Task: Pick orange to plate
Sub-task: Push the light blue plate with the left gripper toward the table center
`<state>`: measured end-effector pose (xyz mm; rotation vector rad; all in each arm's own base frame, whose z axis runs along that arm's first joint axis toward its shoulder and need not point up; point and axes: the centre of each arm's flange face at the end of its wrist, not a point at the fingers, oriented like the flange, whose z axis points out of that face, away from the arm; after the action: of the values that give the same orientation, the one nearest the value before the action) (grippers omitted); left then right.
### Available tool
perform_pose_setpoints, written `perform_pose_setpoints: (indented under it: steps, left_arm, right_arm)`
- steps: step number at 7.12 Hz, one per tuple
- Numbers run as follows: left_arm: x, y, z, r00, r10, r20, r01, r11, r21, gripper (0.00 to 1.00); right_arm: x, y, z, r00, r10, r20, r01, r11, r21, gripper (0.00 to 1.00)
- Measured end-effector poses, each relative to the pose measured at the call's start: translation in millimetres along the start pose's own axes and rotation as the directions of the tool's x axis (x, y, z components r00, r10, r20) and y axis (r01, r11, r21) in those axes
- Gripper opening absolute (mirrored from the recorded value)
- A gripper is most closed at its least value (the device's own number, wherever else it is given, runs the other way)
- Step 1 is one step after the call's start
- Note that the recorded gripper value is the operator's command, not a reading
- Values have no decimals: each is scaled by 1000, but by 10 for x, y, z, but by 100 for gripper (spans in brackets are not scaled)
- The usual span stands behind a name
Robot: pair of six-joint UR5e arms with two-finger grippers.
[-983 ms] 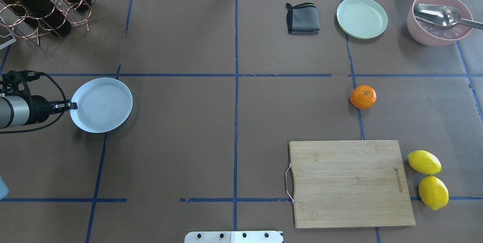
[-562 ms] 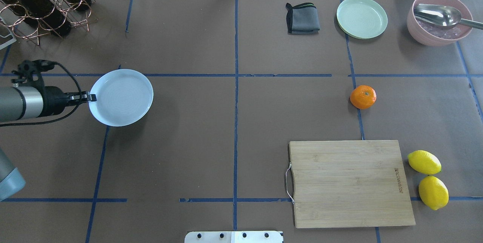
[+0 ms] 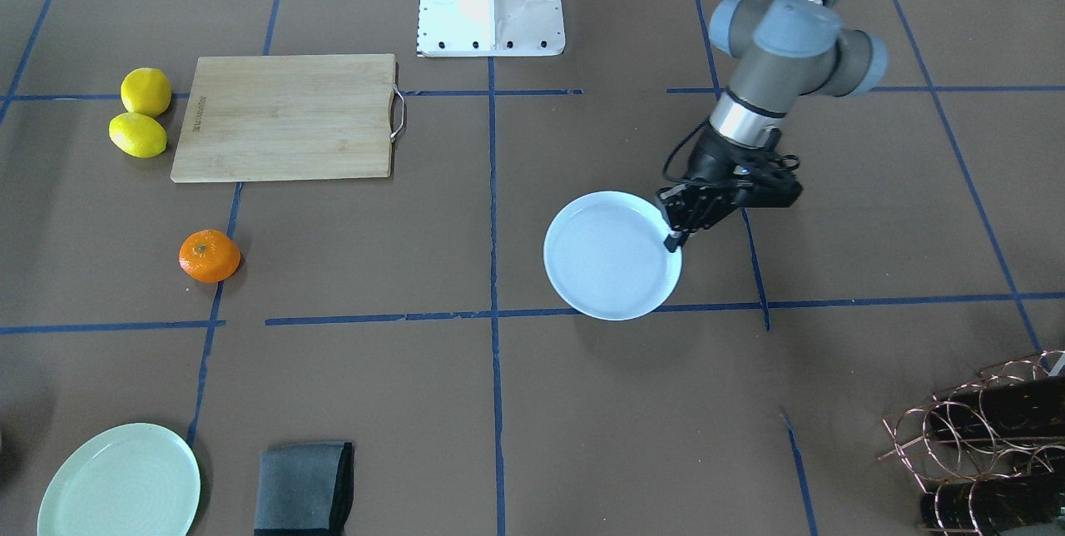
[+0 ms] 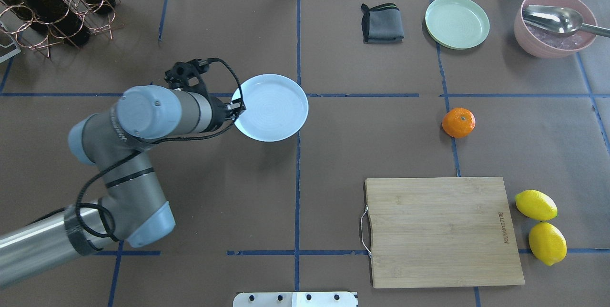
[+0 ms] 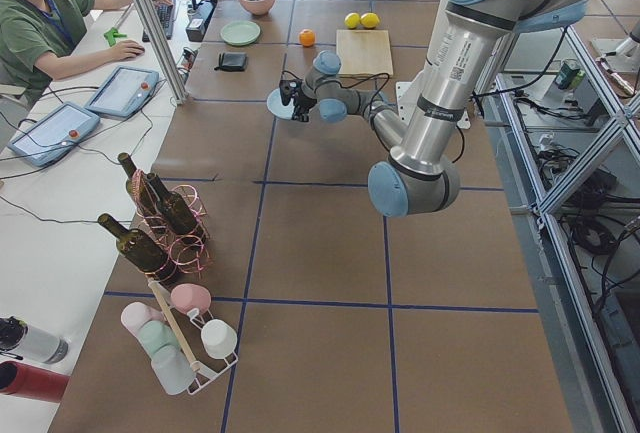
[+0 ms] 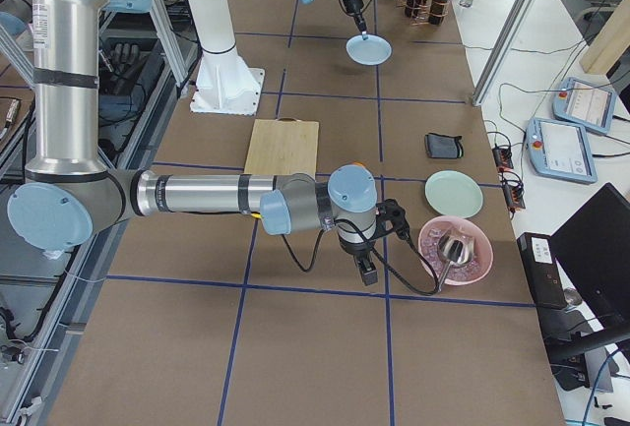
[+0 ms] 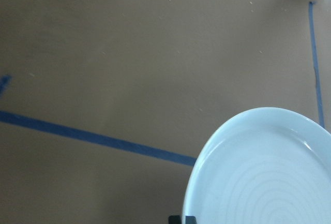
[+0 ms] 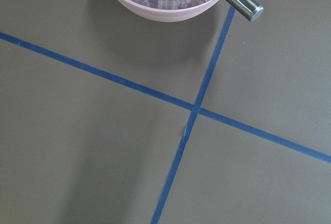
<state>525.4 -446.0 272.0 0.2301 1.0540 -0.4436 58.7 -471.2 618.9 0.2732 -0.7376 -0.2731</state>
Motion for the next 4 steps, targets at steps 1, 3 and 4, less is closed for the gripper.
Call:
perform_pose_setpoints:
  steps: [1, 3, 4]
  left_arm:
    - [202, 311, 158, 1000, -15, 21, 15, 1000, -17, 0]
    - [305, 524, 304, 999, -14, 41, 15, 1000, -16, 83]
    - [303, 550, 321, 999, -8, 45, 9, 1000, -18, 100]
  right_arm:
    - [4, 17, 8, 1000, 2, 0, -2, 1000, -2, 100]
    - [6, 37, 13, 1000, 3, 1, -3, 1000, -4, 100]
    - [5, 38, 12, 1000, 2, 1, -2, 1000, -4, 100]
